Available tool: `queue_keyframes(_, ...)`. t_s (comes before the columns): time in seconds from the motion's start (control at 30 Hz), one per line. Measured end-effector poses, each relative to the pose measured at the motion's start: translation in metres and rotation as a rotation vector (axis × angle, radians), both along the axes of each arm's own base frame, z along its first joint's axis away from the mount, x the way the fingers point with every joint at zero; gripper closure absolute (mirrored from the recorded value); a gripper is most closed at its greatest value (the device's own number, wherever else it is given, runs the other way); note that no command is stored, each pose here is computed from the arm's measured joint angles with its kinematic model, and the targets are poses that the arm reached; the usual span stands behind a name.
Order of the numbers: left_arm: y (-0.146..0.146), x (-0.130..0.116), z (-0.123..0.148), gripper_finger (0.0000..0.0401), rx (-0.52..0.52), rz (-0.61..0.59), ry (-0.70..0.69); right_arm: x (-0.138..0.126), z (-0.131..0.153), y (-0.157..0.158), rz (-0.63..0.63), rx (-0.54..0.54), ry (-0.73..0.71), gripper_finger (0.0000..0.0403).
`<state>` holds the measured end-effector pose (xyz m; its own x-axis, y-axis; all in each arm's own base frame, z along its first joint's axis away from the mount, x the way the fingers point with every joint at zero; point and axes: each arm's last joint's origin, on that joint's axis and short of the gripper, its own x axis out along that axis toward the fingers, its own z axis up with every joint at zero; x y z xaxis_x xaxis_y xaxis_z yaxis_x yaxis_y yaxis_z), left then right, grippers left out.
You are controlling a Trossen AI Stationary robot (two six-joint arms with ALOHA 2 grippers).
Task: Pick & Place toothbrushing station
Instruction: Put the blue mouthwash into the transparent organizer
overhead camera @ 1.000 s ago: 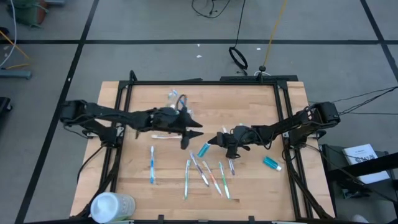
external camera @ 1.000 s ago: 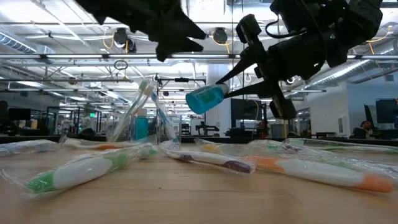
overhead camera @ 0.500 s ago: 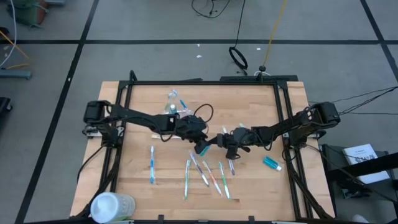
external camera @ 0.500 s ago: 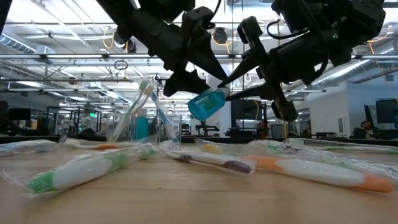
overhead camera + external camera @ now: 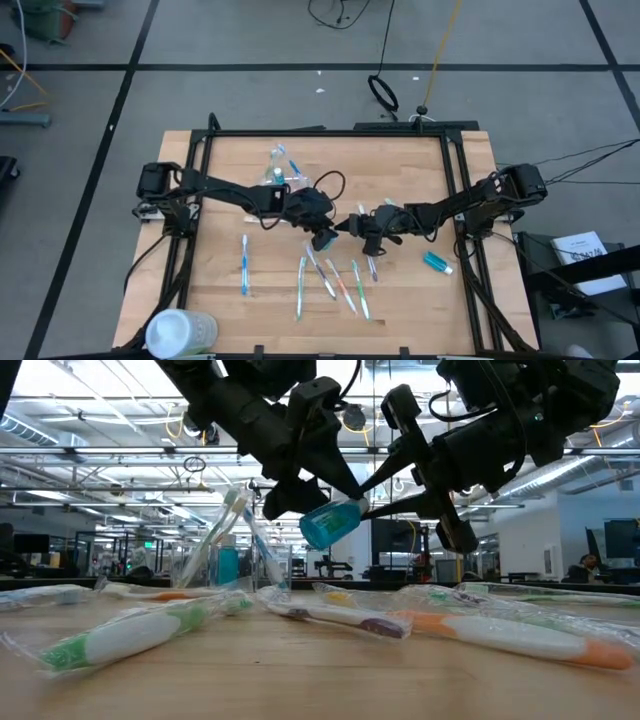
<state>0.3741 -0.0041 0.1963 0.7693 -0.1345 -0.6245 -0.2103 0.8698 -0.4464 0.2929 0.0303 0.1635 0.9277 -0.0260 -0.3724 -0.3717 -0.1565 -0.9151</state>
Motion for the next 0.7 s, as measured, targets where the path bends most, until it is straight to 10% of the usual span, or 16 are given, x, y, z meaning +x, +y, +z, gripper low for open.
queue_keyframes(0.27,0.0014,0.0006,0.0001,0.0194,0.026,0.019,-0.007,0.0007,0.0016,0.0001,-0.01,0.025,-0.017,0.0317)
queue_keyframes(0.7,0.0083,0.0003,0.0002,0.0315,-0.011,0.006,-0.005,0.0007,0.0014,-0.0006,-0.054,0.123,-0.018,0.0296)
